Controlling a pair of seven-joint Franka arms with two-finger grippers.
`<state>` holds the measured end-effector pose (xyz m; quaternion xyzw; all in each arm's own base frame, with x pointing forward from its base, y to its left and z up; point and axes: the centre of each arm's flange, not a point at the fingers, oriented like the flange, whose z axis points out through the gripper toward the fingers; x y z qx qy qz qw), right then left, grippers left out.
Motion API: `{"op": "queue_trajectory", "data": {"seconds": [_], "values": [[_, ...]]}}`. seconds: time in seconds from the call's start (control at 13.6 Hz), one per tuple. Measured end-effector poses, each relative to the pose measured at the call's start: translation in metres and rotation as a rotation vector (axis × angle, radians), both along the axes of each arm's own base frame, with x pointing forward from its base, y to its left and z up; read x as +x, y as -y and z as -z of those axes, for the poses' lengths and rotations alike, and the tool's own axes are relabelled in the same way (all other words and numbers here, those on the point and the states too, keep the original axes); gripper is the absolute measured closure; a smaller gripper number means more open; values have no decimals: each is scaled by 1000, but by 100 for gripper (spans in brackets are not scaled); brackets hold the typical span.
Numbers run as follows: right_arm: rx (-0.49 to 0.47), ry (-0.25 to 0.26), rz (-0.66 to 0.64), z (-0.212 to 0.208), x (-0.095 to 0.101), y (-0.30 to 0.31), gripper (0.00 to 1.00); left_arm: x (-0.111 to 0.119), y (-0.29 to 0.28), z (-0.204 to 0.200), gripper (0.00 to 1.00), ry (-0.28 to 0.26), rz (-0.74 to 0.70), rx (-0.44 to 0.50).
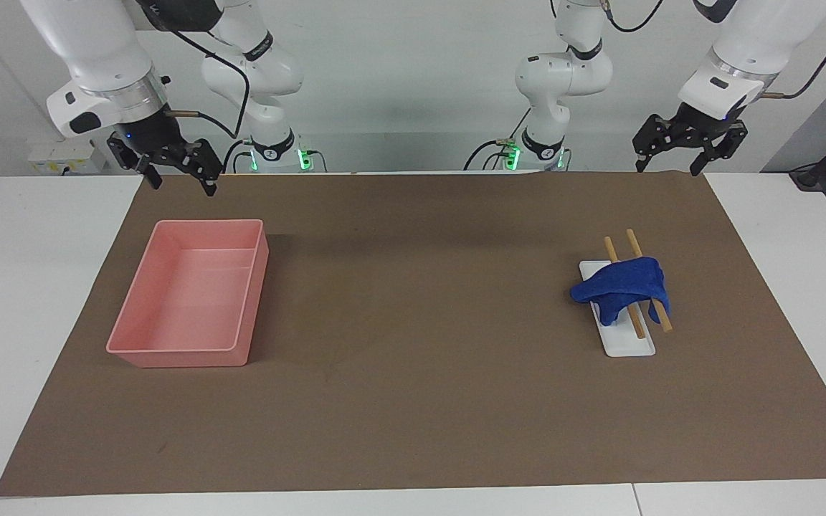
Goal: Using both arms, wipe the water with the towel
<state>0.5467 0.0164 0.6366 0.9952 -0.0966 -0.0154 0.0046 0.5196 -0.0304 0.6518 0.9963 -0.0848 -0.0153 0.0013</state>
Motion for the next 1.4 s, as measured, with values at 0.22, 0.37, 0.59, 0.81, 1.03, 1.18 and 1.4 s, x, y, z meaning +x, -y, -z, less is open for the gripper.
{"op": "queue_trajectory", "data": {"seconds": [0.22,0.37,0.59,0.81,1.03,1.18,1.4], "values": [[0,-3,1,1,0,0,0,0,0,0,0,0,2,0],[0,-7,1,3,-1,0,0,0,0,0,0,0,2,0],[-1,-10,4,4,-1,1,0,4,0,12,0,48,-14,-2],[-1,-9,5,4,-2,1,0,14,-3,44,0,124,-53,10],[-1,-12,5,5,-2,1,0,27,-10,86,0,195,-50,68],[-1,-15,6,6,-2,1,0,39,-12,120,0,215,-64,98],[-2,-16,22,7,-2,1,0,62,-20,172,0,215,-123,99]]}}
